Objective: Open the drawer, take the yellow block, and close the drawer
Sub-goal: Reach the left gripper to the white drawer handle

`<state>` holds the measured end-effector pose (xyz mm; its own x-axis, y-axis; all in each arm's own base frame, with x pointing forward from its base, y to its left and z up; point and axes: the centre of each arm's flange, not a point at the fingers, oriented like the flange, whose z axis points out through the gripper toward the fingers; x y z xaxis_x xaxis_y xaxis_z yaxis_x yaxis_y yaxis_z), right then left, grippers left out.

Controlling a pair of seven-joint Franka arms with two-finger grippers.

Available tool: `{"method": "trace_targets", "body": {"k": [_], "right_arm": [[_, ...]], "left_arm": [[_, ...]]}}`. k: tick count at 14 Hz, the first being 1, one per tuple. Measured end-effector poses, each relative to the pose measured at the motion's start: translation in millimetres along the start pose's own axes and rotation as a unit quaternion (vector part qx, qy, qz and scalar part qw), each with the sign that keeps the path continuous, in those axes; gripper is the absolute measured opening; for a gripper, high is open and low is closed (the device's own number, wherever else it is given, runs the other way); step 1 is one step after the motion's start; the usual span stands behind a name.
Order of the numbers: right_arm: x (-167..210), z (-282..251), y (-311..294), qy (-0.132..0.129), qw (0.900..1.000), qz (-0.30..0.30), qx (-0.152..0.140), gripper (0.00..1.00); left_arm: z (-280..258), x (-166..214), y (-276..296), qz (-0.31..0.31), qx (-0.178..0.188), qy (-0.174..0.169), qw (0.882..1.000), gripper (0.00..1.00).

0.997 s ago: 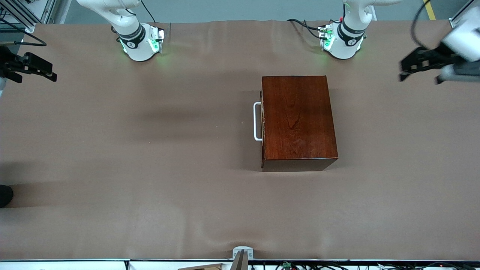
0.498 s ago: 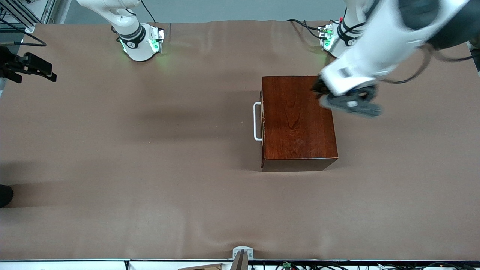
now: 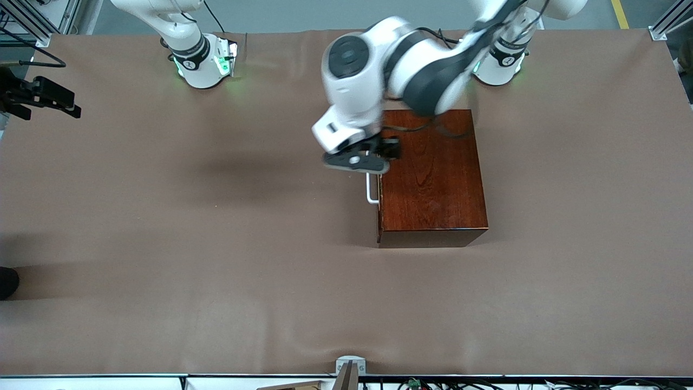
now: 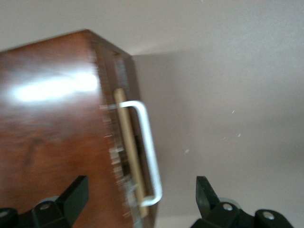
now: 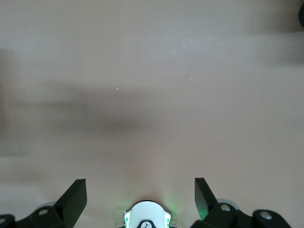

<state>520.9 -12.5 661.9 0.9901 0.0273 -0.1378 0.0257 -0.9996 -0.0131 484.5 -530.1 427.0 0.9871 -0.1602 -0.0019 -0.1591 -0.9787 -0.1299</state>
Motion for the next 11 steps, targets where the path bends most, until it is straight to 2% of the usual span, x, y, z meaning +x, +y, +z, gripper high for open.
{"method": "trace_targets", "body": {"k": [4, 8, 11], "right_arm": [[0, 0, 0, 0.0, 1.0, 0.0, 0.0, 1.0], [0, 0, 0, 0.0, 1.0, 0.0, 0.0, 1.0], [0, 0, 0, 0.0, 1.0, 0.0, 0.0, 1.0]], "left_arm": [[57, -20, 58, -0.057, 0.07, 0.035, 0.995, 1.0], [98, -13, 49, -0.079, 0.111, 0.01, 0.991, 1.0], [107, -12, 44, -0.083, 0.124, -0.001, 0.989, 1.0]]}}
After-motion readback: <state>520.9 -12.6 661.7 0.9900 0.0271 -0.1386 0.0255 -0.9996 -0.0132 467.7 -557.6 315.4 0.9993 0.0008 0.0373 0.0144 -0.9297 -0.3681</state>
